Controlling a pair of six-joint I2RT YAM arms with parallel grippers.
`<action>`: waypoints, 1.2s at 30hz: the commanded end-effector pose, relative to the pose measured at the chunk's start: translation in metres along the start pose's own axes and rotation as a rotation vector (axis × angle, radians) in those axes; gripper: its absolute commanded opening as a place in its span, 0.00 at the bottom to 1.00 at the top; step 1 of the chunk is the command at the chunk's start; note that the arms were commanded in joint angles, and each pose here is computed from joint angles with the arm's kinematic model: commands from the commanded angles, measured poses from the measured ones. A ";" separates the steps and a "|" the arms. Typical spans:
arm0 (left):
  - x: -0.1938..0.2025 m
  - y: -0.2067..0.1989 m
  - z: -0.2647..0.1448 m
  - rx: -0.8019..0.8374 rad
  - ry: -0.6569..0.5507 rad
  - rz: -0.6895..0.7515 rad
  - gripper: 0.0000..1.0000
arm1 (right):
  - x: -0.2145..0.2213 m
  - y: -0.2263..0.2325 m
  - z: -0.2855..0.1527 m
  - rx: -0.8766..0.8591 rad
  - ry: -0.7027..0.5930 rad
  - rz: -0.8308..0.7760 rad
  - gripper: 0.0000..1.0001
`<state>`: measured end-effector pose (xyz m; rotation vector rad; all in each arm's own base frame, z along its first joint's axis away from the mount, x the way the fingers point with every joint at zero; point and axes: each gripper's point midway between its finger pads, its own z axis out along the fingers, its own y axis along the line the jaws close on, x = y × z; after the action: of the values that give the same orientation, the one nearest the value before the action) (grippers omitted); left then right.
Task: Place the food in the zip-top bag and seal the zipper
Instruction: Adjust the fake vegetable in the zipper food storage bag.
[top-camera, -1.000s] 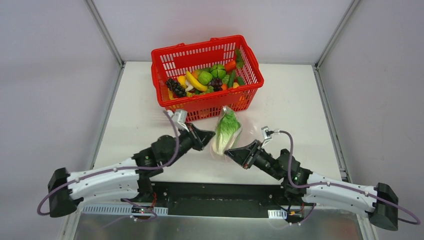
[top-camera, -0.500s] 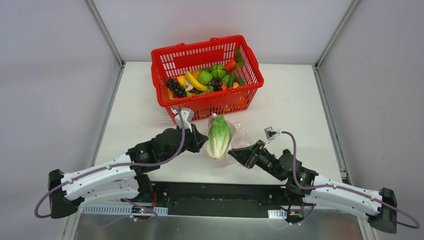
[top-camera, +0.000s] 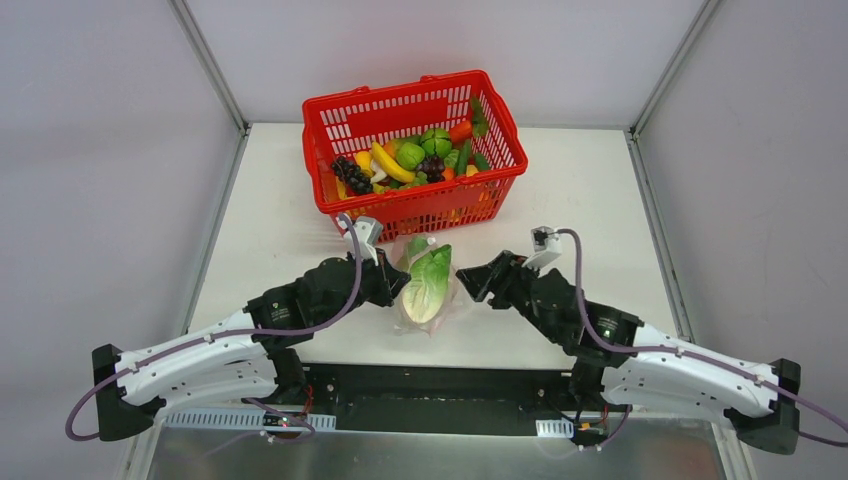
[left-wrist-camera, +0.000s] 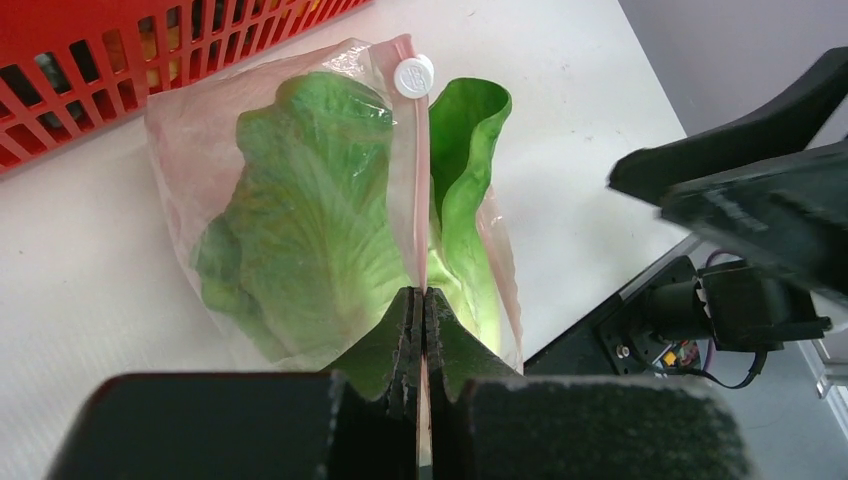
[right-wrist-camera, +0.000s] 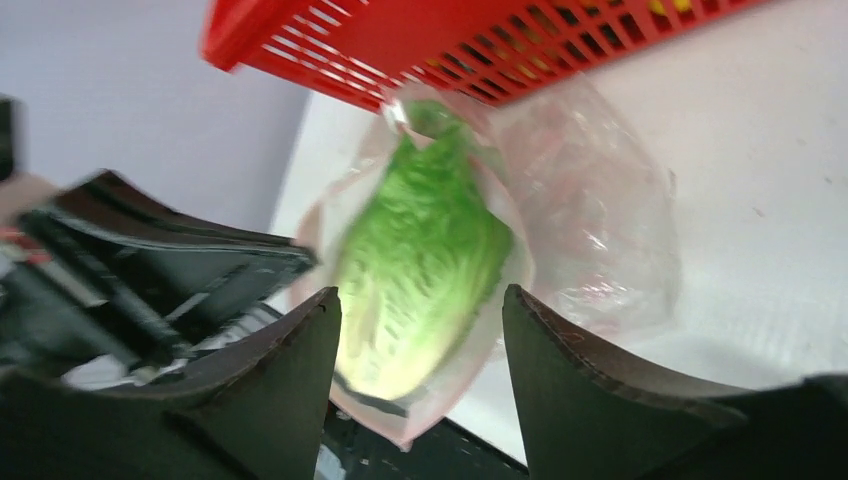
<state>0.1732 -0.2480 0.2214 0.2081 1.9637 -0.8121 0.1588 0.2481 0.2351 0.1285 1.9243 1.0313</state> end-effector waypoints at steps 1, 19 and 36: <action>-0.025 -0.010 -0.004 0.020 -0.064 -0.023 0.00 | 0.031 -0.035 0.009 0.156 0.095 -0.045 0.63; -0.019 -0.005 -0.008 0.021 -0.065 -0.050 0.00 | 0.044 -0.039 0.048 0.051 0.117 0.115 0.45; -0.022 -0.003 -0.010 0.019 -0.088 -0.062 0.00 | 0.050 -0.015 0.048 -0.128 0.212 0.186 0.09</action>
<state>0.1717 -0.2426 0.2267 0.1826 1.9529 -0.8244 0.1746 0.2829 0.1474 0.1507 2.1656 1.1674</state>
